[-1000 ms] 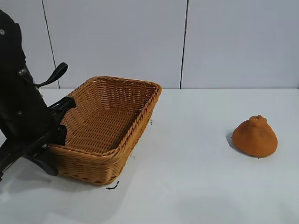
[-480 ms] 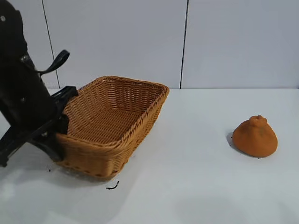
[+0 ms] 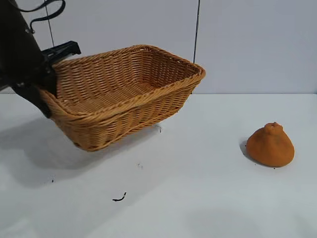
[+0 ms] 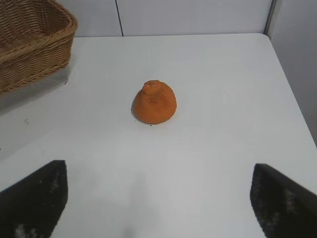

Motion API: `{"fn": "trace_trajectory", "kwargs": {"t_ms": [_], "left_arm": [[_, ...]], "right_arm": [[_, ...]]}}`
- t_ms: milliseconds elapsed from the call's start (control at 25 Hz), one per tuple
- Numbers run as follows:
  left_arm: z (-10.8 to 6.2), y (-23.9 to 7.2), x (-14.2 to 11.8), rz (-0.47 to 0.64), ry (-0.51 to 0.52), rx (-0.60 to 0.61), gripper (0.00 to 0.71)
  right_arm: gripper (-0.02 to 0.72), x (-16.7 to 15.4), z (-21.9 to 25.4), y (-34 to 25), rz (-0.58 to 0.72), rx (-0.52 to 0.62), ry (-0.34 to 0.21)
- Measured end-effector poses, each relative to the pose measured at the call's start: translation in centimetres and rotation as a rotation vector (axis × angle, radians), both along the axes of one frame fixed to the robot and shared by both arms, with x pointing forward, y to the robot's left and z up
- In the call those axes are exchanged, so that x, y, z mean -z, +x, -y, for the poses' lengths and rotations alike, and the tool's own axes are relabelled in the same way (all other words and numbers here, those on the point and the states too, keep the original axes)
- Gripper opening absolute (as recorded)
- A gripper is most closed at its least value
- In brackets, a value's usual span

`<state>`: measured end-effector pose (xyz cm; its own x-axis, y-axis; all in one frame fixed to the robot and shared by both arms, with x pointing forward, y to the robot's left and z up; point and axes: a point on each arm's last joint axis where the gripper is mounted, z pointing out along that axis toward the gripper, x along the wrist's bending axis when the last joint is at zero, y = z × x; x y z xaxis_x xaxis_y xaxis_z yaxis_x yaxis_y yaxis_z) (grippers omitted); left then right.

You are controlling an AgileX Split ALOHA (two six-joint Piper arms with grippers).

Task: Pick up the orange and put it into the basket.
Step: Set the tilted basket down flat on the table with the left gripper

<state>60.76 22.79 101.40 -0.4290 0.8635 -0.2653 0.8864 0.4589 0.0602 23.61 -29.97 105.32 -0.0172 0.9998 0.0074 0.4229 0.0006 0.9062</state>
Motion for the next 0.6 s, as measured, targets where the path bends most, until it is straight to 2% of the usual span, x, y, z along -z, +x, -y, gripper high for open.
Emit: {"fn": "trace_trajectory", "kwargs": {"t_ms": [80, 120, 200, 280, 600], "left_arm": [[0.0, 0.6, 0.6, -0.037, -0.01, 0.101, 0.094], [0.0, 0.6, 0.6, -0.037, -0.01, 0.101, 0.094], [0.5, 1.7, 1.3, -0.052, -0.018, 0.25, 0.094], [0.7, 2.4, 2.0, -0.059, -0.019, 0.322, 0.094], [1.3, 3.4, 6.0, -0.135, -0.045, 0.417, 0.094]], "right_arm": [[0.694, 0.0, 0.0, 0.0, 0.0, 0.0, 0.0], [0.694, 0.0, 0.0, 0.0, 0.0, 0.0, 0.0], [0.694, 0.0, 0.0, 0.0, 0.0, 0.0, 0.0], [0.694, 0.0, 0.0, 0.0, 0.0, 0.0, 0.0], [0.694, 0.0, 0.0, 0.0, 0.0, 0.0, 0.0]]}}
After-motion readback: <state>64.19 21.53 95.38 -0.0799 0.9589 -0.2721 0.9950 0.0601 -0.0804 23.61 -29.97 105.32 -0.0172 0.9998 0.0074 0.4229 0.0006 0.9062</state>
